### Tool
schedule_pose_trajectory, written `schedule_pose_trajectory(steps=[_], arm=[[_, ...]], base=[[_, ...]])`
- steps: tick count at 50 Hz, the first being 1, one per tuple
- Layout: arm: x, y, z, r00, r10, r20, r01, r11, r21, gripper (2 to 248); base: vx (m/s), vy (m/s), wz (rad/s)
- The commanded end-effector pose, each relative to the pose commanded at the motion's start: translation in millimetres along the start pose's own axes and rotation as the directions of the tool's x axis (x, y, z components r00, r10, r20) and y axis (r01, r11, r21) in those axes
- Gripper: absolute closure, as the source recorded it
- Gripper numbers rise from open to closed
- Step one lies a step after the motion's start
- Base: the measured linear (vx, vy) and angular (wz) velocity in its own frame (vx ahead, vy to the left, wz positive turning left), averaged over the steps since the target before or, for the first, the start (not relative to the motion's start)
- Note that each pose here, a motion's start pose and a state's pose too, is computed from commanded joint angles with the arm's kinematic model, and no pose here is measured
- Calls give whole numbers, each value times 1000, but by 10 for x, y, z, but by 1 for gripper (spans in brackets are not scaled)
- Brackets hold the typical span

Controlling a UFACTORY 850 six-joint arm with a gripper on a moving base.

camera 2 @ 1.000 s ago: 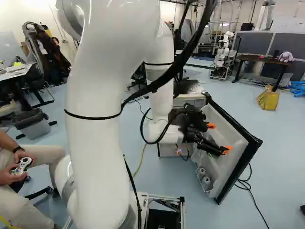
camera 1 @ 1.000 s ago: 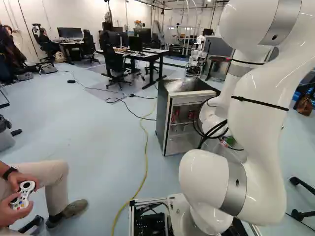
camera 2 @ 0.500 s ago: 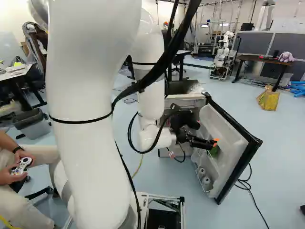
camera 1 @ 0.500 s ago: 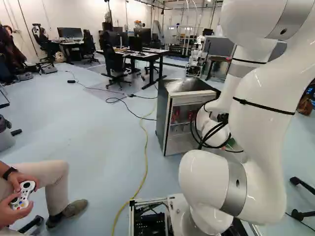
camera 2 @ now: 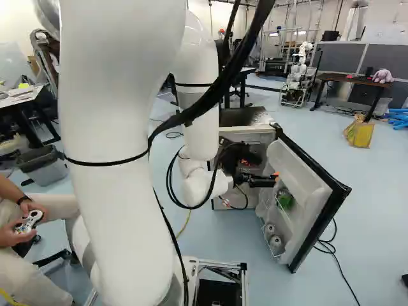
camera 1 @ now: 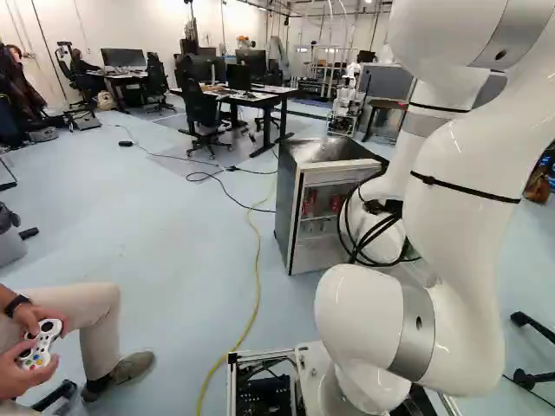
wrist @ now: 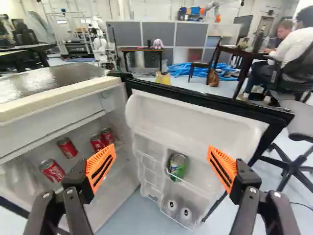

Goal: Grab a drink from the fridge

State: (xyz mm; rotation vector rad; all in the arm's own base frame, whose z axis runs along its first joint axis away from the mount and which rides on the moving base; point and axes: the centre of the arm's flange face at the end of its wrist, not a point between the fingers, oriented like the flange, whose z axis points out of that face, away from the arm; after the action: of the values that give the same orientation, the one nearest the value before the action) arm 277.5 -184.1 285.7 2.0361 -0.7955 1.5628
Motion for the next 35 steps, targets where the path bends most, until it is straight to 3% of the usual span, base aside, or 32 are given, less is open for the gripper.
schedule_pose_trajectory(steps=[8, 17, 35], arm=[[-9, -101, -48, 1000, -23, 1, 23, 995, 92, 3], [-36, -238, -157, 999, -52, 9, 49, 979, 200, 3], [-81, -401, -375, 997, -78, 14, 70, 957, 283, 3]], base=[[0, 0, 0], [0, 0, 0], [0, 0, 0]])
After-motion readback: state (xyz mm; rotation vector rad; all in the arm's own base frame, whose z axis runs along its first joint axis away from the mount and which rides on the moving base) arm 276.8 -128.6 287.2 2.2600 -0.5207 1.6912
